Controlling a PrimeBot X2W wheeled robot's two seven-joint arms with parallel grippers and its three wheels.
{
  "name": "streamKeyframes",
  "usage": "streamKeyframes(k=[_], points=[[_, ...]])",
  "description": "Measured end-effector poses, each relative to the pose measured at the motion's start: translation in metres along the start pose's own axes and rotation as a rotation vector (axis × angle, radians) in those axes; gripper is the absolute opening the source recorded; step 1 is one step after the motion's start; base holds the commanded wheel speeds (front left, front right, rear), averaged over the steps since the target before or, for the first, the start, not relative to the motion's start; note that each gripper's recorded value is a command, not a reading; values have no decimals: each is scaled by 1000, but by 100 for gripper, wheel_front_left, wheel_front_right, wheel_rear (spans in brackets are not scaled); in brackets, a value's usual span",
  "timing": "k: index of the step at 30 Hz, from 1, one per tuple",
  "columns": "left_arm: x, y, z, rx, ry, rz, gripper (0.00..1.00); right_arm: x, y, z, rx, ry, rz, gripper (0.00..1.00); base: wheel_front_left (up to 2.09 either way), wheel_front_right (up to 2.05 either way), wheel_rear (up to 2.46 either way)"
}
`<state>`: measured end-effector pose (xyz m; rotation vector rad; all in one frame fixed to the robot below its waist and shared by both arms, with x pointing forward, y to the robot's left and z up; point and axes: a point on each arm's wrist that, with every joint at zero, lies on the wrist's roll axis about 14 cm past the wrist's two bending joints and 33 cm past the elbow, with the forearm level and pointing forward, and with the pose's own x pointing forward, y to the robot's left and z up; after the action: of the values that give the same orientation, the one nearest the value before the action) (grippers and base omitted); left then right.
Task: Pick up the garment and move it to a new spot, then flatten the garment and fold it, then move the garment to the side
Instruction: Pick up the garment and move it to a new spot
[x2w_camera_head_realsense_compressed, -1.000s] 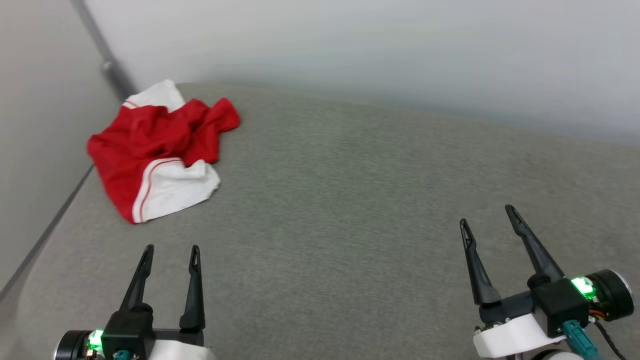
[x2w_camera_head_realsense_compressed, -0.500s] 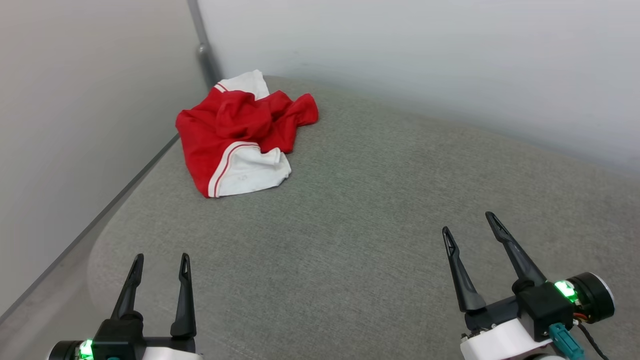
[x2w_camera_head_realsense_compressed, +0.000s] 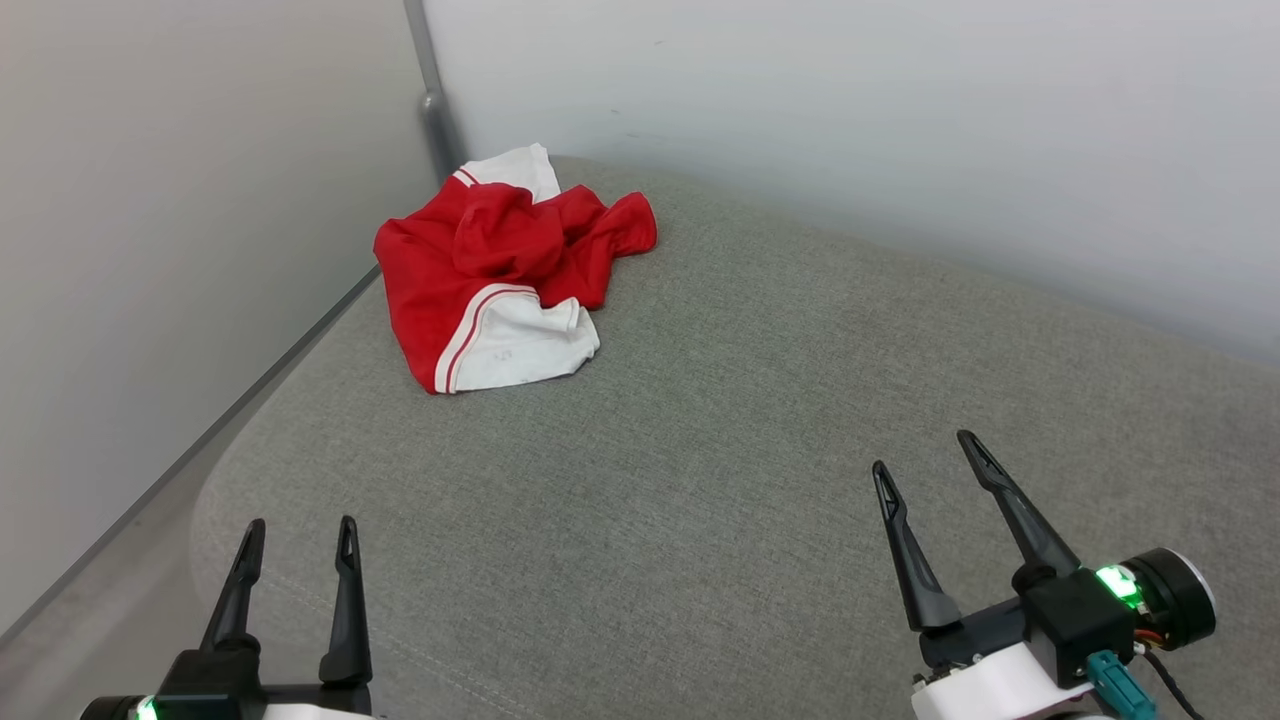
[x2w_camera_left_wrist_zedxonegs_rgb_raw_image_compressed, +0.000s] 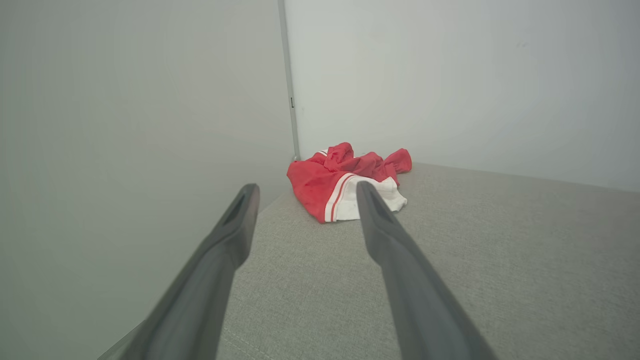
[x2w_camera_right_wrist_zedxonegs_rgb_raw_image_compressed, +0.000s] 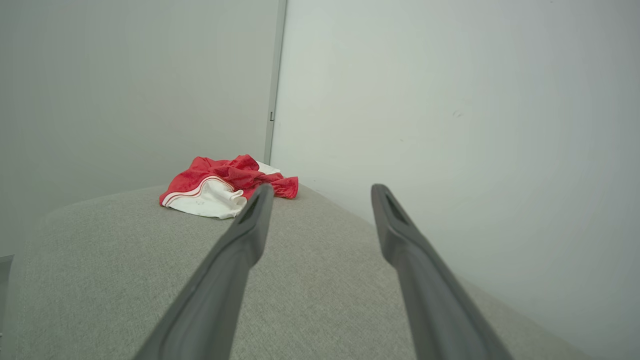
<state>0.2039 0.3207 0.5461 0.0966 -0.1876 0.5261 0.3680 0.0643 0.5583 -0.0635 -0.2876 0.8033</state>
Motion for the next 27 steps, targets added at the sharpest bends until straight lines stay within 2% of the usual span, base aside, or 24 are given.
streamKeyframes(k=[6, 12, 15, 20, 22, 27], points=[[6, -4, -5, -2, 20, -23, 100, -1, -3, -7, -7, 13, -5, 100, 0, 0, 0], [27, -19, -19, 22, 70, -93, 100, 10, -25, -4, -20, -29, -46, 100, 0, 0, 0], [51, -27, -26, 48, 85, -137, 100, 17, -32, -11, -53, -30, -49, 100, 0, 0, 0], [98, -34, -55, 14, 153, -162, 100, 23, -55, -33, -56, -14, -91, 100, 0, 0, 0], [114, -44, -73, 38, 209, -237, 100, 24, -63, -43, -67, -2, -101, 100, 0, 0, 0], [178, -52, -92, 64, 311, -314, 100, 20, -88, -70, -67, 32, -148, 100, 0, 0, 0]])
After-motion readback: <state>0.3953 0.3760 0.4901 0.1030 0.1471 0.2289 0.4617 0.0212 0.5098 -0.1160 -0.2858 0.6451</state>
